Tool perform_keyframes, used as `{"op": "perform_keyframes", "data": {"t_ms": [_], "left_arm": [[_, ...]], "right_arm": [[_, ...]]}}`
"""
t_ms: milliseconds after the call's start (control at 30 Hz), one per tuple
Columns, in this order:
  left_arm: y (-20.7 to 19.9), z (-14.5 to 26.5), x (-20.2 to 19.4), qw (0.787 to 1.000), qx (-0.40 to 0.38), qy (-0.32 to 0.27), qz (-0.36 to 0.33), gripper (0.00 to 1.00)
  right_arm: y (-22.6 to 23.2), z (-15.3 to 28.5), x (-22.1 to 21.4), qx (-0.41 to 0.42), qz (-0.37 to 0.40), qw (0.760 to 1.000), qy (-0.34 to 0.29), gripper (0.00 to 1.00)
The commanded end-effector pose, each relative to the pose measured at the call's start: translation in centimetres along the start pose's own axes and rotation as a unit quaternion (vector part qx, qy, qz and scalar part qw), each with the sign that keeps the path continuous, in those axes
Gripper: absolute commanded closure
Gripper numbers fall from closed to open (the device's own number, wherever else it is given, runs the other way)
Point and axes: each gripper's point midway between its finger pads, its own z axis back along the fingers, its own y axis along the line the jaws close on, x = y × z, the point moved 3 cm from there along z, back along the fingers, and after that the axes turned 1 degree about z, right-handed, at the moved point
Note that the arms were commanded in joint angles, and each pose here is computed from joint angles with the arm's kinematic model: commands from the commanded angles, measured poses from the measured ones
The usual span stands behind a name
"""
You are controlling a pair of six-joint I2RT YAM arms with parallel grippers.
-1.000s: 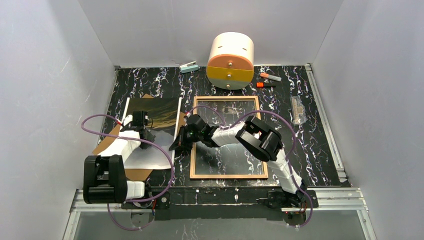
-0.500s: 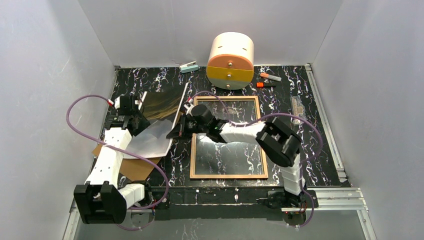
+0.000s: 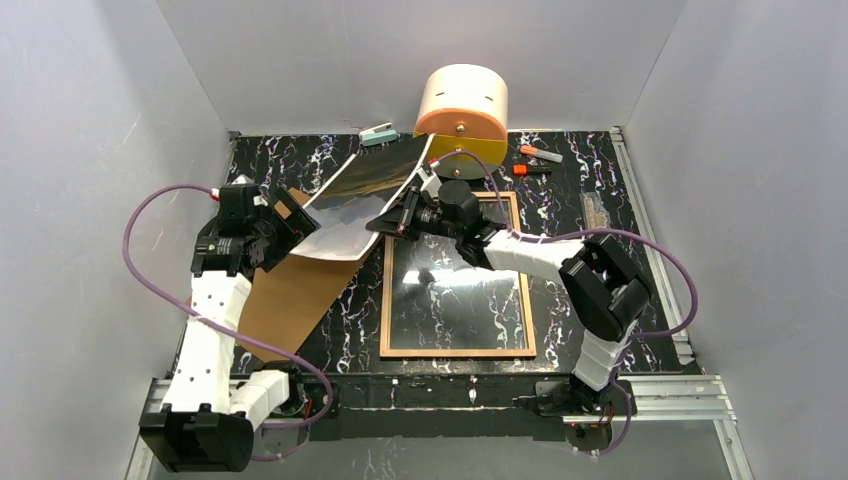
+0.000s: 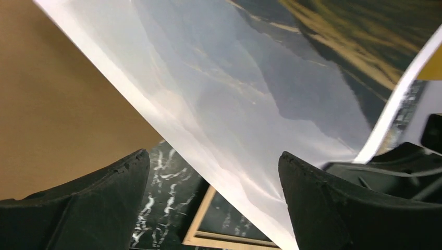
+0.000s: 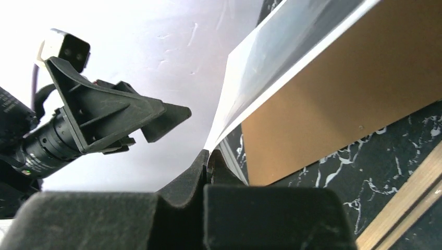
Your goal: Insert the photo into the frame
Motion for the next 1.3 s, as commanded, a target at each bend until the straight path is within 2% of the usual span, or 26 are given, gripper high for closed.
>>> {"op": "perform_keyframes", "data": {"t_ms": [0, 67, 233, 433, 500, 567, 733, 833, 933, 1033, 1267], "left_arm": [[-2.4, 3.2, 0.6, 0.997, -0.065, -0.013, 0.038, 0.05], [-2.8, 4.0, 1.1, 0.996, -0.072, -0.028, 0.05, 0.02], [-3.4, 4.3, 0.8, 0.987, -0.095, -0.03, 0.124, 0.02], [-3.7, 3.7, 0.4, 0.973, -0.121, -0.037, 0.192, 0.02], [-3.8, 3.2, 0.5, 0.97, -0.126, -0.04, 0.203, 0.04], [-3.5, 2.5, 0.5, 0.965, -0.126, -0.044, 0.224, 0.11], [-2.2, 2.1, 0.7, 0.937, -0.118, -0.085, 0.317, 0.44], [-1.6, 2.8, 1.9, 0.924, -0.115, -0.131, 0.34, 0.57], [-1.2, 2.9, 2.6, 0.922, -0.101, -0.15, 0.342, 0.67], [-1.3, 2.3, 2.6, 0.922, -0.092, -0.143, 0.348, 0.76], [-1.6, 2.5, 4.2, 0.912, -0.093, -0.169, 0.362, 0.9]], "right_arm": [[5.7, 2.0, 2.2, 0.094, 0.018, 0.995, -0.033, 0.99], [6.6, 2.5, 2.9, 0.108, -0.001, 0.993, -0.044, 0.99], [9.7, 3.5, 4.4, 0.154, -0.016, 0.985, -0.074, 0.99], [11.0, 3.8, 4.5, 0.172, -0.01, 0.983, -0.064, 0.99], [11.0, 4.1, 4.2, 0.177, -0.021, 0.982, -0.061, 0.99], [11.1, 4.5, 4.1, 0.182, -0.033, 0.981, -0.061, 0.99], [10.9, 4.6, 4.1, 0.169, -0.053, 0.982, -0.059, 0.99], [10.6, 4.7, 4.0, 0.164, -0.064, 0.983, -0.057, 0.99], [10.4, 4.7, 3.6, 0.162, -0.077, 0.982, -0.05, 0.99], [10.0, 4.6, 3.4, 0.159, -0.093, 0.982, -0.044, 0.99], [9.3, 4.7, 2.5, 0.147, -0.114, 0.982, -0.038, 0.99]]}}
